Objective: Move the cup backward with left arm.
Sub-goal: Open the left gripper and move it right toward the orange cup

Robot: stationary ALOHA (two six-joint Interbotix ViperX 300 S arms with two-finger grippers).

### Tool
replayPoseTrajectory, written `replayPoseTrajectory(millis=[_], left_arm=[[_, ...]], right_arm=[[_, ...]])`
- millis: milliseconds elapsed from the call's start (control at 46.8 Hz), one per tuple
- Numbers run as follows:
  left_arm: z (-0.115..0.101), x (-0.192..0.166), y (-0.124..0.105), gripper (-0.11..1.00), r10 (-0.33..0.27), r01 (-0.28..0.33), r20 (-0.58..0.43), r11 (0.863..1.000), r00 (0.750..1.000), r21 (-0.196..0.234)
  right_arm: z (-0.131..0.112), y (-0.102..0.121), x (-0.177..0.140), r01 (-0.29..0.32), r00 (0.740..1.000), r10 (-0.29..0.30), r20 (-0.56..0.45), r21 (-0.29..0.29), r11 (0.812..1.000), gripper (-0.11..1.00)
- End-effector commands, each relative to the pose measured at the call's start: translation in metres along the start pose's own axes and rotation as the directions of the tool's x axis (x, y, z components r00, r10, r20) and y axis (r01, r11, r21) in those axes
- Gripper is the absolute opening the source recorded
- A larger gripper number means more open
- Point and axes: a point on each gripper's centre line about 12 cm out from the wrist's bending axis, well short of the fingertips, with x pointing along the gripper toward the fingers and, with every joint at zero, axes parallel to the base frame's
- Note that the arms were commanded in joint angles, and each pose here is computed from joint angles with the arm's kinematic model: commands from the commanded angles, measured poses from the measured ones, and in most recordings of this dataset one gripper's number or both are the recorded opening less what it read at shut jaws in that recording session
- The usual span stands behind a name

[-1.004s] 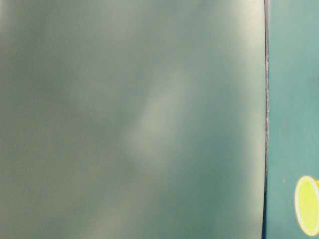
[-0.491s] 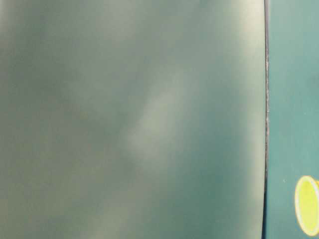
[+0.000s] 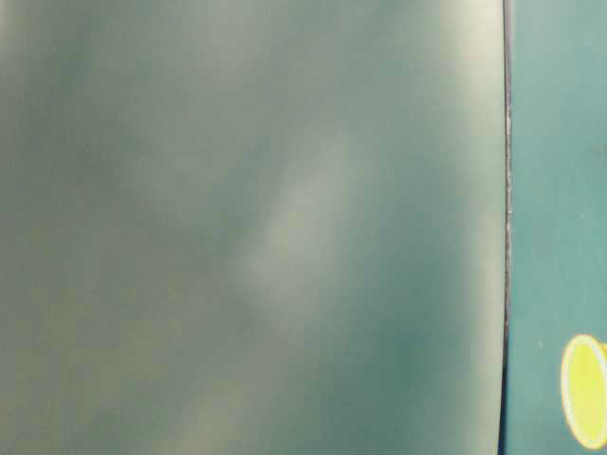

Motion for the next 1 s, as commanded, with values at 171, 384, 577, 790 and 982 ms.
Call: replayPoseTrajectory(millis=[171, 384, 577, 790, 982], left_arm=[[-0.004, 0.032, -0.008, 0.78, -0.029, 0.029, -0.018, 0.999, 0.999, 0.016], [-0.009, 0.045, -0.013, 0.78, -0.041, 0.042, -0.030, 0.999, 0.999, 0.022], [-0.012, 0.050, -0.009, 0.78, -0.030, 0.031, -0.022, 0.999, 0.999, 0.035], [-0.016, 0.058, -0.002, 0.78, -0.009, 0.009, -0.017, 0.999, 1.000, 0.031], [-0.012, 0.071, -0.004, 0.78, -0.015, 0.015, -0.005, 0.999, 1.000, 0.035]], right_arm=[[0.013, 0.000, 0.002, -0.001, 0.999, 0.001, 0.032, 0.000, 1.000, 0.00], [0.013, 0.000, 0.002, -0.001, 0.999, 0.001, 0.032, 0.000, 1.000, 0.00], [0.013, 0.000, 0.002, -0.001, 0.999, 0.001, 0.034, -0.001, 1.000, 0.00], [0.012, 0.000, 0.003, -0.001, 1.000, 0.001, 0.031, 0.000, 1.000, 0.00], [0.012, 0.000, 0.003, -0.002, 1.000, 0.002, 0.029, -0.001, 1.000, 0.00]])
